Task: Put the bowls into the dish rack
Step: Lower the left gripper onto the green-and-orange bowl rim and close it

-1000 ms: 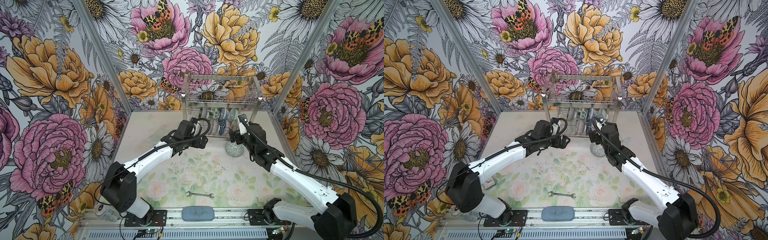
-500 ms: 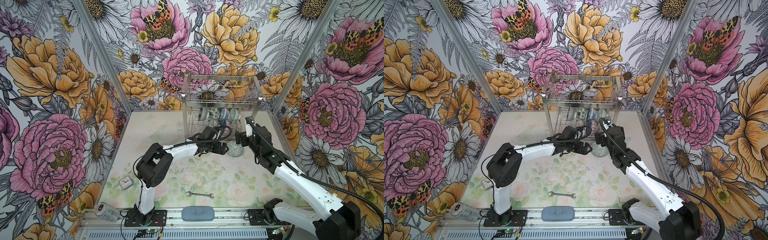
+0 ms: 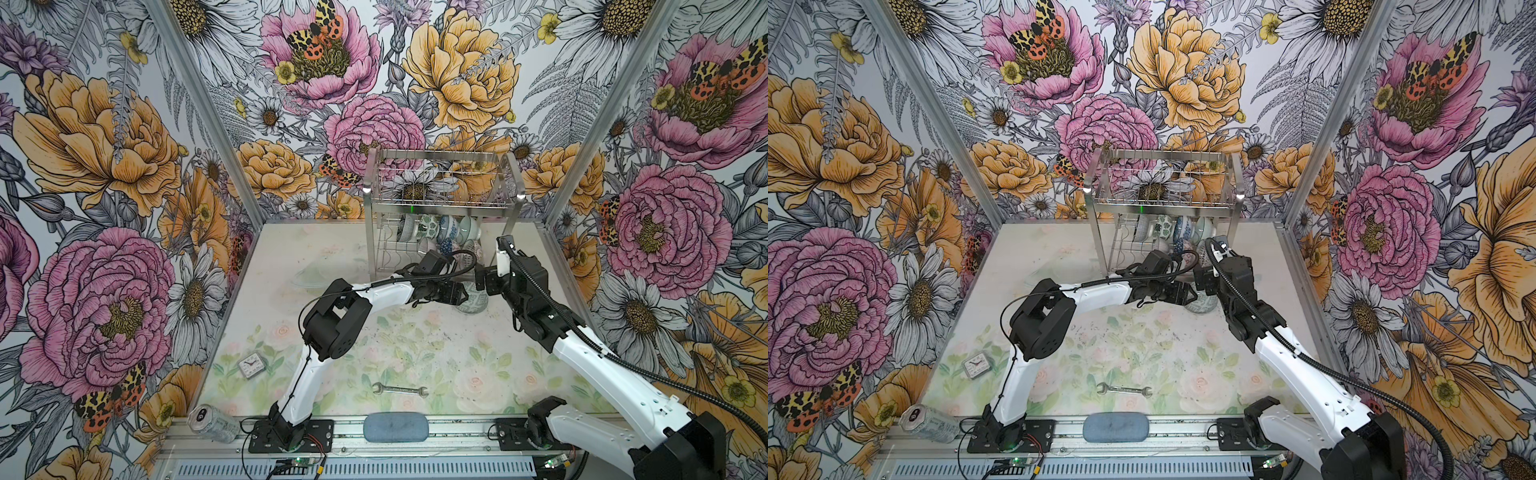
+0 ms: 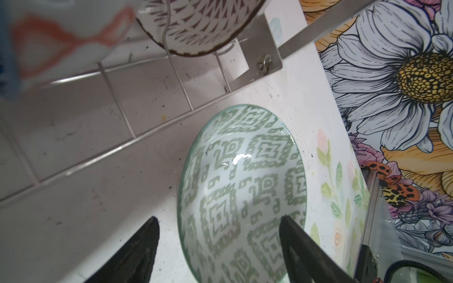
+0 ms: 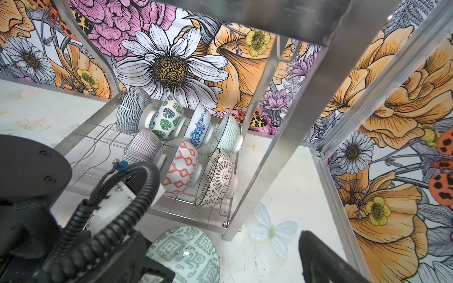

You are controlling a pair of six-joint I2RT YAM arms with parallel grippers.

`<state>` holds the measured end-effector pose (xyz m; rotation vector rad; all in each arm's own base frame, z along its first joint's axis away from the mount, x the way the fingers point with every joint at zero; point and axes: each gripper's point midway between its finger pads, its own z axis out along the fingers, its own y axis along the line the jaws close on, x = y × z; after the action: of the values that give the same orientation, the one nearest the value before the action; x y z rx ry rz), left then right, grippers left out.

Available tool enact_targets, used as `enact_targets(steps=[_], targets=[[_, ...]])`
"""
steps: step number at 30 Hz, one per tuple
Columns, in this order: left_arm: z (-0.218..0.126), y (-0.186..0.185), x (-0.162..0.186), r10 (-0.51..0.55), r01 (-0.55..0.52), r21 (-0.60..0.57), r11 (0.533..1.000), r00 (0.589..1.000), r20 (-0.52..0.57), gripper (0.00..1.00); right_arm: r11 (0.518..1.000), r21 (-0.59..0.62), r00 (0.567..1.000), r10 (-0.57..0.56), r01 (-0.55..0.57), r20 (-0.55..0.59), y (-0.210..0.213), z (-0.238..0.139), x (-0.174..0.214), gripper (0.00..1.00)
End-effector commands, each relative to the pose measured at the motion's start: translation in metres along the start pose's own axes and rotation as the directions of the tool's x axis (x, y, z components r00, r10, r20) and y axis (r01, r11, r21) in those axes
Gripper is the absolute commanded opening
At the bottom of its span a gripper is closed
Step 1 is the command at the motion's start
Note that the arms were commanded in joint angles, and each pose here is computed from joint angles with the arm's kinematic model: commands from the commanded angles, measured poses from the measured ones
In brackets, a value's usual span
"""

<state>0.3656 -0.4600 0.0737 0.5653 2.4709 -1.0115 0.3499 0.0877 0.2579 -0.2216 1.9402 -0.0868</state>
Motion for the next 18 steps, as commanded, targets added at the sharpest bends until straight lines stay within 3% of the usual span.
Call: enact_targets(steps=[1,18], targets=[[0.0081,-0.002,0.0058,-0.003,0.003,0.01,1.0,1.0,-0.03,0.74,1.0,-0.007,1.0,0.016,-0.016,-0.002,-0.0004,-0.0001,0.0027,0.99],[0.0067,0.0042,0.0059,0.025,-0.027,-0.04,0.999,0.999,-0.047,0.26,1.0,-0.016,1.0,0.022,-0.022,0.006,-0.0012,-0.001,-0.0008,0.98]])
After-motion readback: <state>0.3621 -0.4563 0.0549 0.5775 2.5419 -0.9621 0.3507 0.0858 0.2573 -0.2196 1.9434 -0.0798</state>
